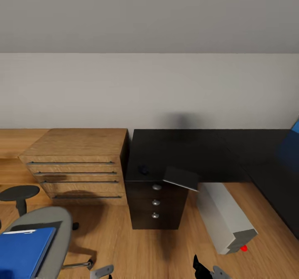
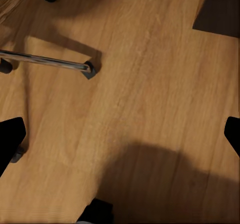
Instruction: In the bedroom, organize the workspace by keeping the computer under the desk, ensuring the monitor is on the desk, placing the keyboard on the desk next to the monitor, placing the mouse on the desk next to the keyboard, moving the folder from the swivel chair onto the desk next to the mouse, stacking the notebook on top of the folder with the pen on top of the notebook, and positioning the swivel chair next to the desk.
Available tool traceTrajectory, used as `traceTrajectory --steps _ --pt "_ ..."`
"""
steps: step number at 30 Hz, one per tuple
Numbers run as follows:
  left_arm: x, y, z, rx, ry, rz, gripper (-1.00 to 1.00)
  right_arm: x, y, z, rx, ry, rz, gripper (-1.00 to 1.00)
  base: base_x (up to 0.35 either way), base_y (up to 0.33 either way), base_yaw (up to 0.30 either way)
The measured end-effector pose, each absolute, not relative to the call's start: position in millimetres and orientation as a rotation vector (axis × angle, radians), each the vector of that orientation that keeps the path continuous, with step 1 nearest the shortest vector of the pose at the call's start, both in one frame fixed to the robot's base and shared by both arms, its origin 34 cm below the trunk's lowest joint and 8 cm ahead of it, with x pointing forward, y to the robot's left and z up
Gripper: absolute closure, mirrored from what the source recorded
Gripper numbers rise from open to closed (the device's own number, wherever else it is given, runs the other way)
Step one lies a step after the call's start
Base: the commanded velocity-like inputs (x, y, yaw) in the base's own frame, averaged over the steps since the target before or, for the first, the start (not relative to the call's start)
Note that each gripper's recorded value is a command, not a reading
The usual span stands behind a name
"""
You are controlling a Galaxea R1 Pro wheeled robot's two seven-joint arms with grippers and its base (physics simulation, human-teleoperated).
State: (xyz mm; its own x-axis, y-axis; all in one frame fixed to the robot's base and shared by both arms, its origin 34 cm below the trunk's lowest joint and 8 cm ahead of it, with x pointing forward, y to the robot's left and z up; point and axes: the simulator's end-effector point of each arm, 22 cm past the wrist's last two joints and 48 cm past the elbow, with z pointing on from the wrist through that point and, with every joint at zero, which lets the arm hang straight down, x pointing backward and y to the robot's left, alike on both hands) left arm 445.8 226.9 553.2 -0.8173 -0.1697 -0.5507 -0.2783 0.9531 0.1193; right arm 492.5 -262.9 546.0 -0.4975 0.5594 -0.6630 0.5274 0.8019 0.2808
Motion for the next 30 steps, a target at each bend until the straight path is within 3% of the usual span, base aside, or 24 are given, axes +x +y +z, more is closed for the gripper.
traceTrajectory --steps 20,30 --pt "461.8 233.0 585.5 -0.411 2.437 0.24 -1.0 512.3 -273.3 585.1 0.768 2.098 0.038 -1.0 -0.009 -0.007 0.001" --pt "447.7 197.1 611.0 -0.454 2.441 0.102 -1.0 553.5 -245.2 621.4 0.674 2.079 0.11 -1.0 0.0 0.0 0.0"
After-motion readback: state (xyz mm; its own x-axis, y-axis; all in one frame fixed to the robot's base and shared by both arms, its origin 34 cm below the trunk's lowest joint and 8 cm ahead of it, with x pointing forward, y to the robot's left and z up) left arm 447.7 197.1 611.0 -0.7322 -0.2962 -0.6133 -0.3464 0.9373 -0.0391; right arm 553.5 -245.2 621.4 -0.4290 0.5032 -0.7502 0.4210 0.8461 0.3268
